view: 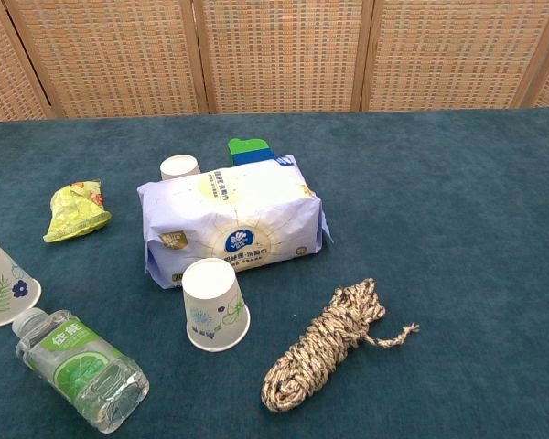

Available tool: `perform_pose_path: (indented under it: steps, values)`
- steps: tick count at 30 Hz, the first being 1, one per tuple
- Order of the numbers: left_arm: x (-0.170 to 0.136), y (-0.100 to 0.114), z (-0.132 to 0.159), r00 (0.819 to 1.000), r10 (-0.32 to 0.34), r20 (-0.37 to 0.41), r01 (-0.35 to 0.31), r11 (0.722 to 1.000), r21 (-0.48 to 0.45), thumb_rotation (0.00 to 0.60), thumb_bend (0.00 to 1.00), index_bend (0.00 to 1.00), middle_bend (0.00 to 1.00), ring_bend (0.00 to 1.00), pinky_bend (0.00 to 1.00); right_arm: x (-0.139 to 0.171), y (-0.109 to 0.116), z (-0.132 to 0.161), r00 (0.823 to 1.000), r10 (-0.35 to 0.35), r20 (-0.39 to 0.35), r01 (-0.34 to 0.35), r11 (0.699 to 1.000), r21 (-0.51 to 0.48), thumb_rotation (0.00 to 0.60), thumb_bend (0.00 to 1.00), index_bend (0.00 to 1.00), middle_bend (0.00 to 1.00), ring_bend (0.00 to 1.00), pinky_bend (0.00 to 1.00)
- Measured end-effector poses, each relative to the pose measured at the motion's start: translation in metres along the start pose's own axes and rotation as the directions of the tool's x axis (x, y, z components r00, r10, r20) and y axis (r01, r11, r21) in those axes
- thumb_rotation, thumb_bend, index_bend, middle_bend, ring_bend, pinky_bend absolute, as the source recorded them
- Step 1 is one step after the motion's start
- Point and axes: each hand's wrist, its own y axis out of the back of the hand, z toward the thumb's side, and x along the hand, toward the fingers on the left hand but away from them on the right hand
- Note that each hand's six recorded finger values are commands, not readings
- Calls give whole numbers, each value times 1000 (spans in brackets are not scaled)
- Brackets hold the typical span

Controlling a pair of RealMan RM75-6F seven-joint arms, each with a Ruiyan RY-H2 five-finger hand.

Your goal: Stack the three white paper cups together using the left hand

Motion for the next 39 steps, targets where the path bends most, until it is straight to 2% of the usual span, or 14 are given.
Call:
perform_pose_path:
  steps: [27,35,39]
  values:
    - [0,0,4,1000,-6,23,5,1000,1,600,219,0,0,0,0,0,4,-3,1000,-12,15,12,1000,-4,600,0,0,0,0,0]
    - [1,2,15,997,-7,79,8,1000,-14,600,220,0,0,0,0,0,5,-4,1000,-14,18,14,1000,-9,600,0,0,0,0,0]
    - [6,4,25,991,-22,134,24,1000,-14,600,220,45,0,0,0,0,4,-4,1000,-11,16,11,1000,-7,600,0,0,0,0,0]
